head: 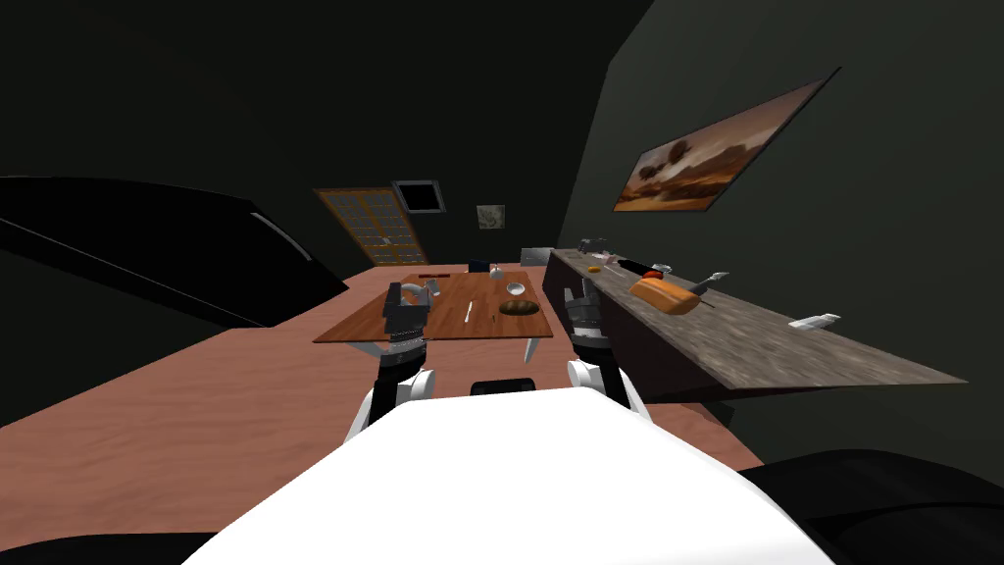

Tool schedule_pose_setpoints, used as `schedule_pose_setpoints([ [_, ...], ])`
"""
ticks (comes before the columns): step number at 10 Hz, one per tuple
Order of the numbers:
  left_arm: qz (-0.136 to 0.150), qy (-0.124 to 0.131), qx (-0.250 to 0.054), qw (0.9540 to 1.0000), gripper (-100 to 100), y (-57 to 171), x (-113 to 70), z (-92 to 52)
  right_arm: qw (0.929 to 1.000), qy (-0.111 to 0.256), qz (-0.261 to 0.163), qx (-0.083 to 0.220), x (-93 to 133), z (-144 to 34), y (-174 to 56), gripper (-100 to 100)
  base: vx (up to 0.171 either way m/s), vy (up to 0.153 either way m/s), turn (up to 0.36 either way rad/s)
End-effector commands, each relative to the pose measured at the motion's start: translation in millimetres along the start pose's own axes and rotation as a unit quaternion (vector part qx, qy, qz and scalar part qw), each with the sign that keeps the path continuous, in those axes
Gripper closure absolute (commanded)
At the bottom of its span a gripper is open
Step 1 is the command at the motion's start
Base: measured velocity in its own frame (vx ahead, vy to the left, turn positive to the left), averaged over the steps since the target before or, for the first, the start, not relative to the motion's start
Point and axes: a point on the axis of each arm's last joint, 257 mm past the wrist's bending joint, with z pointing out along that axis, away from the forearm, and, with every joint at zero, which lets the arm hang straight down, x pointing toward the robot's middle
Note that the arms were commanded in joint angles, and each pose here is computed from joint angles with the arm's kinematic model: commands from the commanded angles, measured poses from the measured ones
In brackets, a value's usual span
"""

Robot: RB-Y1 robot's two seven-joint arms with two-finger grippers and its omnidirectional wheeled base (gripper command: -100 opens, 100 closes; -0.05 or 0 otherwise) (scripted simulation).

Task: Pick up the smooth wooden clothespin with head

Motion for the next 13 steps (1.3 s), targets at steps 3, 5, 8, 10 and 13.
schedule_pose_setpoints([
  [3, 0.008, 0.007, -0.044, 0.9990, -100, 30.7, -5.9, 1.2, 1.0000, 0.000, 0.000, 0.000, 0.0, 0.0, 0.0, 0, 0.003, 0.006, -0.109],
  [5, 0.013, 0.008, -0.074, 0.9972, -100, 52.5, -12.7, 1.9, 1.0000, 0.000, 0.000, 0.000, 0.0, 0.0, 0.0, 0, 0.005, 0.011, -0.141],
  [8, 0.019, 0.003, -0.115, 0.9932, -100, 81.7, -23.3, 1.4, 1.0000, 0.000, 0.000, 0.000, 0.0, 0.0, 0.0, 0, 0.003, 0.009, -0.113],
  [10, 0.022, -0.002, -0.144, 0.9894, -100, 100.8, -30.6, -0.2, 1.0000, 0.000, 0.000, 0.000, 0.0, 0.0, 0.0, 0, 0.003, 0.010, -0.101],
  [13, 0.025, -0.008, -0.175, 0.9842, -100, 121.1, -38.9, -2.9, 1.0000, 0.000, 0.000, 0.000, 0.0, 0.0, 0.0, 0, 0.003, 0.008, -0.090],
])
